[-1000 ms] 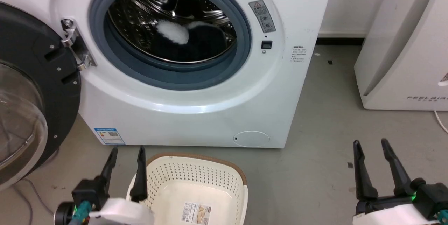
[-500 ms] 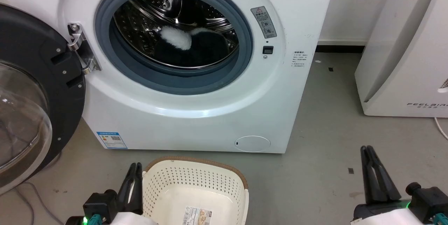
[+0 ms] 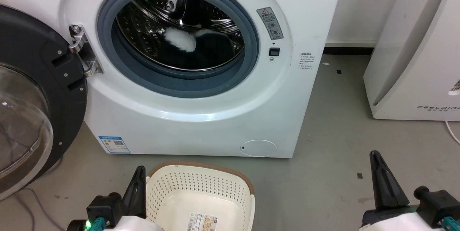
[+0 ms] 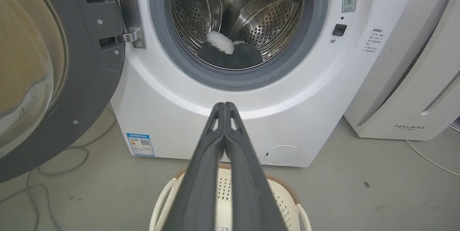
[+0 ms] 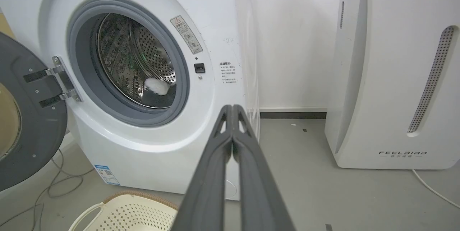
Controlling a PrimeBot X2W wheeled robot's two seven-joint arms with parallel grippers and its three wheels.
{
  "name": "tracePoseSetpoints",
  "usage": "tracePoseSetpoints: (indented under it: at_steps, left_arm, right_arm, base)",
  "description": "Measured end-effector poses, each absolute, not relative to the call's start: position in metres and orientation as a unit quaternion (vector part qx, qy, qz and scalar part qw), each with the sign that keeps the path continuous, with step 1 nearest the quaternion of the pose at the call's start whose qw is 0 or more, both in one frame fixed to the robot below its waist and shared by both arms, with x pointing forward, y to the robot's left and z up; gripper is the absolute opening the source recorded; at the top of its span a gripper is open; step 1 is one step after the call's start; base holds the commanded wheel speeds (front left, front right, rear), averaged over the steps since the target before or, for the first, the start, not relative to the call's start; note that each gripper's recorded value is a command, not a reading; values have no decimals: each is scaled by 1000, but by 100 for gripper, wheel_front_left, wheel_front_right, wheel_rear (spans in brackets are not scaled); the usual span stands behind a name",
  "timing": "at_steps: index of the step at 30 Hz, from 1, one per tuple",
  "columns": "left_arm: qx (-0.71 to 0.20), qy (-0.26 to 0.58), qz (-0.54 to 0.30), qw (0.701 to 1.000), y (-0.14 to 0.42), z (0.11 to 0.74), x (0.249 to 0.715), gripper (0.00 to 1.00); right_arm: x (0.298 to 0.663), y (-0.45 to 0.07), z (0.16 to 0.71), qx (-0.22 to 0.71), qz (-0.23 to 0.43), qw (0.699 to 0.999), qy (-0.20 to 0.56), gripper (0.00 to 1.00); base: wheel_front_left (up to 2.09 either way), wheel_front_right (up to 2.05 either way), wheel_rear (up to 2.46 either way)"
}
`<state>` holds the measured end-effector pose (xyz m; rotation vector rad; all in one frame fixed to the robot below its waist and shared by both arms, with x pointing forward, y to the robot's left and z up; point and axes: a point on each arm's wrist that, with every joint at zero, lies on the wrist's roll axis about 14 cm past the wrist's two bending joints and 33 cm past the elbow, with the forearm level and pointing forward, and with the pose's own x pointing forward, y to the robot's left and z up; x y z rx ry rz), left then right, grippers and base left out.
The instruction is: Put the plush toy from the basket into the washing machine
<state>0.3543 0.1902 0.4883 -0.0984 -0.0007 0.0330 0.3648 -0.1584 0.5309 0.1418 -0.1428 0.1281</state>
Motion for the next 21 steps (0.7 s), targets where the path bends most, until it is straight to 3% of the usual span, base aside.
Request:
tracePoseSetpoints:
  at_steps: [21]
  left_arm:
    - [-37, 2, 11, 999, 186, 494, 358, 0]
  right_arm:
    - [365, -158, 527, 54, 65, 995, -54, 0]
  base:
    - [0, 0, 0]
